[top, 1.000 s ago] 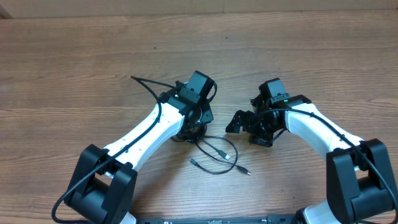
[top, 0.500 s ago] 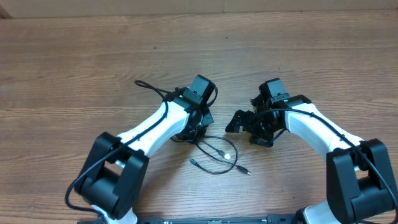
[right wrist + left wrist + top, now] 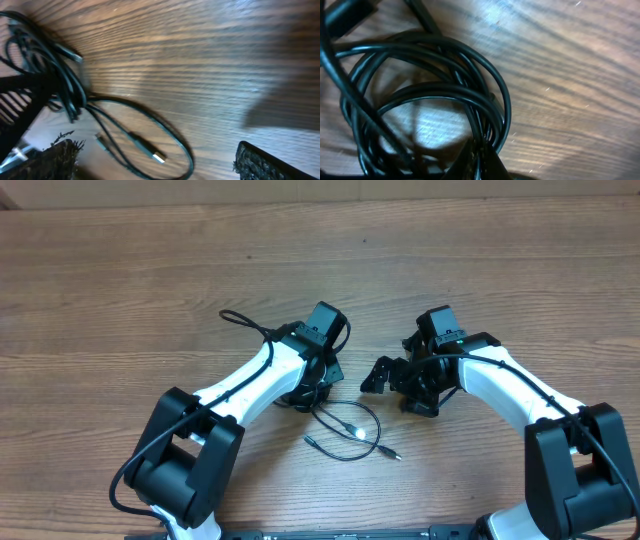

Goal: Untangle cables

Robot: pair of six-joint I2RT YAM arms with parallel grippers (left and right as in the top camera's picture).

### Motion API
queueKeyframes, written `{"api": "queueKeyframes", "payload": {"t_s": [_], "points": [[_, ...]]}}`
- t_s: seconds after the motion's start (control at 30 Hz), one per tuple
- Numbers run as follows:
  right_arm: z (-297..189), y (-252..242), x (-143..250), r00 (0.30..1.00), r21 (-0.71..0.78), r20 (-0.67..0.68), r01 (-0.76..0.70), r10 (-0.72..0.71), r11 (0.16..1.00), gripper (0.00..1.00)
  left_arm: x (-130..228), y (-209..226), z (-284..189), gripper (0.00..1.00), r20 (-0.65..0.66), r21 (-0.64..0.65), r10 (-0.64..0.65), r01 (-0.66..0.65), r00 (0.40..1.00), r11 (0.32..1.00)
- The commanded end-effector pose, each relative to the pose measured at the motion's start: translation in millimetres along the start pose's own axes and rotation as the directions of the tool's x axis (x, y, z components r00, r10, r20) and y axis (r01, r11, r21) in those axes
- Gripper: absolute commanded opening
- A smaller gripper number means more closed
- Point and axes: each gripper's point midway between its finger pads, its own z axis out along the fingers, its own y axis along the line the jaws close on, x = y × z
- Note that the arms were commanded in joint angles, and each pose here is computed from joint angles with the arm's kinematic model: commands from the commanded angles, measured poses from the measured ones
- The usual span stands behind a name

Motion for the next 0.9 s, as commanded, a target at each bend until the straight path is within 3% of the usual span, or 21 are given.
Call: {"api": "queueKeyframes", "payload": {"t_s": [0.0,0.13,0.23,0.63,0.87], "points": [[0,17,8,0.999,-0.095,-0.051,0.003,-0.008,0.996,1.0,-12,-11,-26,0.04,0.006,0.053,0.03,-0.031,1.0,0.998],[-2,34,11,0.997,-0.185,-0.073,0.018,-0.032,0.982,1.0,-6,-36,-63,0.04,-0.04,0.238,0.144,-0.13,0.989,0.962],[-5,44,14,0.994,-0.243,-0.094,0.022,-0.047,0.97,0.99,-5,-41,-78,0.04,-0.04,0.301,0.181,-0.16,0.983,0.94],[-10,63,11,0.992,-0.34,-0.081,0.066,-0.099,0.938,0.88,-2,-33,-87,0.04,-0.043,0.296,0.208,-0.186,0.977,0.937],[3,56,5,0.995,-0.228,-0.023,0.091,-0.099,0.969,0.84,-4,-34,-87,0.04,-0.037,0.298,0.204,-0.184,0.978,0.937]]}}
